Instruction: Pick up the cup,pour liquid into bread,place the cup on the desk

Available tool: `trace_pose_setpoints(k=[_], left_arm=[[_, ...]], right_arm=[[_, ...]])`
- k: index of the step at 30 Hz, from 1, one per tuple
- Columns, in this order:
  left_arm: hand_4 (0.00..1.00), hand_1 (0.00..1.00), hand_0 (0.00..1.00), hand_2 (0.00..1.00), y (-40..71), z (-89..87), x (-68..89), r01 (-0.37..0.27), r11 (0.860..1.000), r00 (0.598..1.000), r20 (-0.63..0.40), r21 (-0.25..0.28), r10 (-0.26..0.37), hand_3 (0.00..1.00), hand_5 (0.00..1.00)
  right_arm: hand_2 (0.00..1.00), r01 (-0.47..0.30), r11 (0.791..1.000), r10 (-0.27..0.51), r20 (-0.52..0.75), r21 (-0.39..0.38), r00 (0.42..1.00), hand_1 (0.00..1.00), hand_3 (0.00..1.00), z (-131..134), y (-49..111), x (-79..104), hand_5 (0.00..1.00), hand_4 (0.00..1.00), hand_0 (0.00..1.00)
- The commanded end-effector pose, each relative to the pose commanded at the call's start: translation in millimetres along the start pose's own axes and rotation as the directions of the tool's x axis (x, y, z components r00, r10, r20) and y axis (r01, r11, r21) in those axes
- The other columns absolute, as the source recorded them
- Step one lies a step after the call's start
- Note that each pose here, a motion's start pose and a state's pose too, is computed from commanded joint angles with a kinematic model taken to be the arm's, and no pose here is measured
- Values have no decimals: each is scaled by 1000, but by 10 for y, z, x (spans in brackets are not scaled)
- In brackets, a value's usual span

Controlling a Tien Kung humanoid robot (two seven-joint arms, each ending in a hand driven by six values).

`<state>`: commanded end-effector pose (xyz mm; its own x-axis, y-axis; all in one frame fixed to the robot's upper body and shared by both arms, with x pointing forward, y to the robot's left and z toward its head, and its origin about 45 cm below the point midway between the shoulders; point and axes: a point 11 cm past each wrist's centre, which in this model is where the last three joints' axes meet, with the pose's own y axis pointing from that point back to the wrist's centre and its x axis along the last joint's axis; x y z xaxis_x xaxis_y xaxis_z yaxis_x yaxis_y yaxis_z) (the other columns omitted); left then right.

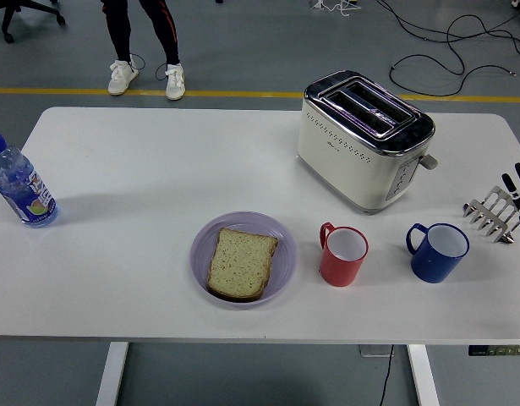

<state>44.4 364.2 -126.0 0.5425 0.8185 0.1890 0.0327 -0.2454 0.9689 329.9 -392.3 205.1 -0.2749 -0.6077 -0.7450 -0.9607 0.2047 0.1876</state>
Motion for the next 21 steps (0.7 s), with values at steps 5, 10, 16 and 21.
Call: trace_pose_setpoints(k=[5, 10, 16, 21], left_arm=[[309, 691, 655, 710, 2, 16, 10, -3, 1000, 1000, 2, -4, 3, 596, 897], [309, 690, 655, 710, 4, 27, 11, -4, 1000, 1000, 4, -5, 4, 596, 896], [309, 690, 655, 710, 4, 34, -3, -1, 1000, 1000, 4, -6, 1, 596, 894], [309, 690, 655, 709, 3, 23, -3, -1, 1000, 1000, 1, -5, 1, 596, 895]], right_arm=[[649, -2, 1000, 2, 6, 9, 1000, 609, 620, -33, 5, 16, 212, 657, 669], [648, -18, 1000, 18, 19, 14, 1000, 617, 619, -41, 14, 64, 217, 652, 676], [650, 7, 1000, -7, 24, 17, 1000, 622, 620, -37, 2, -2, 231, 655, 684], [651, -1, 1000, 0, 34, 17, 999, 626, 621, -37, 17, 32, 234, 660, 684]])
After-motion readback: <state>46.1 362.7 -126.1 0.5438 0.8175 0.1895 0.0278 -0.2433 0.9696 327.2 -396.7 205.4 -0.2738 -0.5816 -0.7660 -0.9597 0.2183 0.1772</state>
